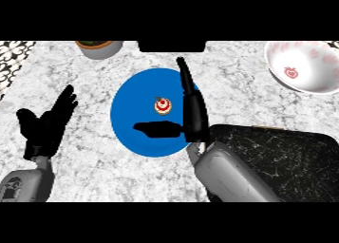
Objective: Pick the cupcake from the tray and place it in the plate
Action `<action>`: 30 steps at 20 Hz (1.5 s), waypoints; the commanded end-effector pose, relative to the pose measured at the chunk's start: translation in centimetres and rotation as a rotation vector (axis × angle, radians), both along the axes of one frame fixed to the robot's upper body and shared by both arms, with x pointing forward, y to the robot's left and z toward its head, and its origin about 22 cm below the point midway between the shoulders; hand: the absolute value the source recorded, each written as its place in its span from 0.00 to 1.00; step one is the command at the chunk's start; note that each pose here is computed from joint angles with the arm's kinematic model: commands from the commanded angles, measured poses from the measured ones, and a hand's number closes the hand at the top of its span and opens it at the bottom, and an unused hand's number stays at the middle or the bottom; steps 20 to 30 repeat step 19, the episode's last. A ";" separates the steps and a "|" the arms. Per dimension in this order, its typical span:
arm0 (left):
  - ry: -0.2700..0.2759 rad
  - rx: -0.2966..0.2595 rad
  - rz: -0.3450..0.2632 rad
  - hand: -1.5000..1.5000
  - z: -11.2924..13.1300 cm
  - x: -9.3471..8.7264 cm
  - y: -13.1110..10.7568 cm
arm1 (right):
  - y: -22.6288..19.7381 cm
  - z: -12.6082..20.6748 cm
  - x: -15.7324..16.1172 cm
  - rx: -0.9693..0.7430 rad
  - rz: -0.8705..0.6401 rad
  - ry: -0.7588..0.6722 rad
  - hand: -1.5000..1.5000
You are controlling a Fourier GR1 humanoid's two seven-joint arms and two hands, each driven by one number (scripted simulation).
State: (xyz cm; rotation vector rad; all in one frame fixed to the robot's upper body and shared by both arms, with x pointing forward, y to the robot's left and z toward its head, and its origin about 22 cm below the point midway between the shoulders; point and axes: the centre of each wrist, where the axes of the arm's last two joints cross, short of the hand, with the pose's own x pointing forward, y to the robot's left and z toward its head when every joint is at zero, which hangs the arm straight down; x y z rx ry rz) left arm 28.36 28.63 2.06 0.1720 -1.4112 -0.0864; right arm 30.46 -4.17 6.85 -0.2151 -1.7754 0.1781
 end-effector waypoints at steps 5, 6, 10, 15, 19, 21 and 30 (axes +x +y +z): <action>0.005 -0.007 0.008 0.50 -1.7 -0.2 0.0 | -5.7 -2.1 0.0 -0.015 -0.014 -0.031 0.00; 0.021 0.003 0.019 0.50 -0.8 -0.1 1.0 | -5.8 -3.2 0.5 -0.010 -0.022 -0.023 0.00; 0.008 -0.010 -0.007 0.50 0.8 -1.3 0.3 | -5.7 -3.0 -0.3 -0.042 -0.048 -0.014 0.00; 0.004 -0.003 0.006 0.50 0.5 0.5 -1.0 | -9.4 -3.5 -0.7 -0.077 -0.057 0.031 0.00; 0.007 -0.017 0.008 0.50 0.4 -0.4 1.5 | -10.6 -4.8 -0.9 -0.094 -0.069 0.051 0.00; 0.007 -0.017 0.008 0.50 0.4 -0.4 1.5 | -10.6 -4.8 -0.9 -0.094 -0.069 0.051 0.00; 0.007 -0.017 0.008 0.50 0.4 -0.4 1.5 | -10.6 -4.8 -0.9 -0.094 -0.069 0.051 0.00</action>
